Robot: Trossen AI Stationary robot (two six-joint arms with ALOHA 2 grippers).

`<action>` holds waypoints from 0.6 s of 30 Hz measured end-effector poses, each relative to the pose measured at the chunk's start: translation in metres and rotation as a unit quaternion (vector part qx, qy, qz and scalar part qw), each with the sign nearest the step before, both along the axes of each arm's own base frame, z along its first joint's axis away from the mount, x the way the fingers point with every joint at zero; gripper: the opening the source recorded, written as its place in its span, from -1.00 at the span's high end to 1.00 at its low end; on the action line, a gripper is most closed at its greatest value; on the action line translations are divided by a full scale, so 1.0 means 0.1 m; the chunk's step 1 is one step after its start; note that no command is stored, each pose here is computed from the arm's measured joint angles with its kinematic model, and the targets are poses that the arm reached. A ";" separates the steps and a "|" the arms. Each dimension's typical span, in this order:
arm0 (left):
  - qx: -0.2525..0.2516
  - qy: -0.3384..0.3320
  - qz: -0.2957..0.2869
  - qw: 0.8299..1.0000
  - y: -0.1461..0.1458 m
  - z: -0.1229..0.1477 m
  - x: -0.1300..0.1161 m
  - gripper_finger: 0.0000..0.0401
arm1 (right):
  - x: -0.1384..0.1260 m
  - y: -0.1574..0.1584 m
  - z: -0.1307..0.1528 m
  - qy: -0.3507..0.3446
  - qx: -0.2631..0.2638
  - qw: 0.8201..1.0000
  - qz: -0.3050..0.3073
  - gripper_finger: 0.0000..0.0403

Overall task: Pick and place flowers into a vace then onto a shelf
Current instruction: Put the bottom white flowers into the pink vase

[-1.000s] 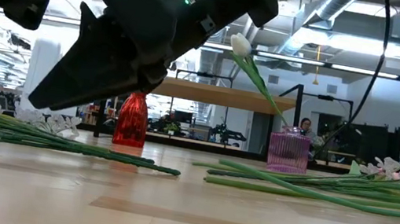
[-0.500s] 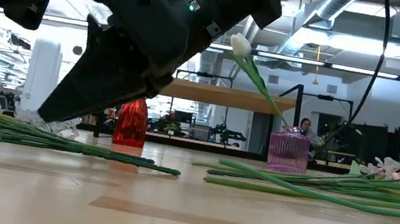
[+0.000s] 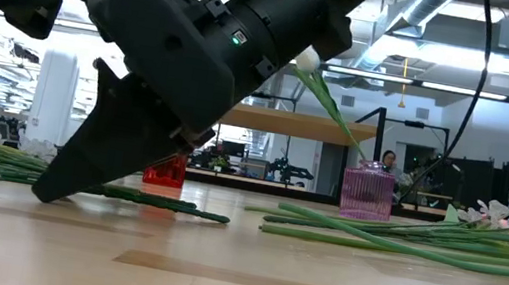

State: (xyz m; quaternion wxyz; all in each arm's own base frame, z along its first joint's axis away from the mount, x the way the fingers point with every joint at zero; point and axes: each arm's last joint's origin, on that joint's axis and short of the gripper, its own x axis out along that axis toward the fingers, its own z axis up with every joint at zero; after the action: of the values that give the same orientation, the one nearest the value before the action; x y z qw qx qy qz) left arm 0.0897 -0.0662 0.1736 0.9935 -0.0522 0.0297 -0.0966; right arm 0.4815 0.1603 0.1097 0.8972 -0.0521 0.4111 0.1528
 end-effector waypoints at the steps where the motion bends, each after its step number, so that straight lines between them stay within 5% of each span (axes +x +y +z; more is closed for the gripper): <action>1: 0.000 0.000 0.000 1.000 0.00 0.00 0.00 -0.02 | 0.01 0.00 0.01 0.000 0.000 1.000 0.000 0.47; 18: 0.000 0.000 0.000 1.000 0.00 0.00 0.00 -0.02 | 0.10 0.03 0.15 -0.039 -0.005 0.999 0.020 0.49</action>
State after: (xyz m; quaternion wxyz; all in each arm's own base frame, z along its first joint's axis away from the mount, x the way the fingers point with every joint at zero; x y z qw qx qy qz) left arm 0.0897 -0.0662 0.1735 0.9935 -0.0523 0.0302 -0.0963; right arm 0.4919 0.1634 0.1248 0.9089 -0.0709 0.3756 0.1666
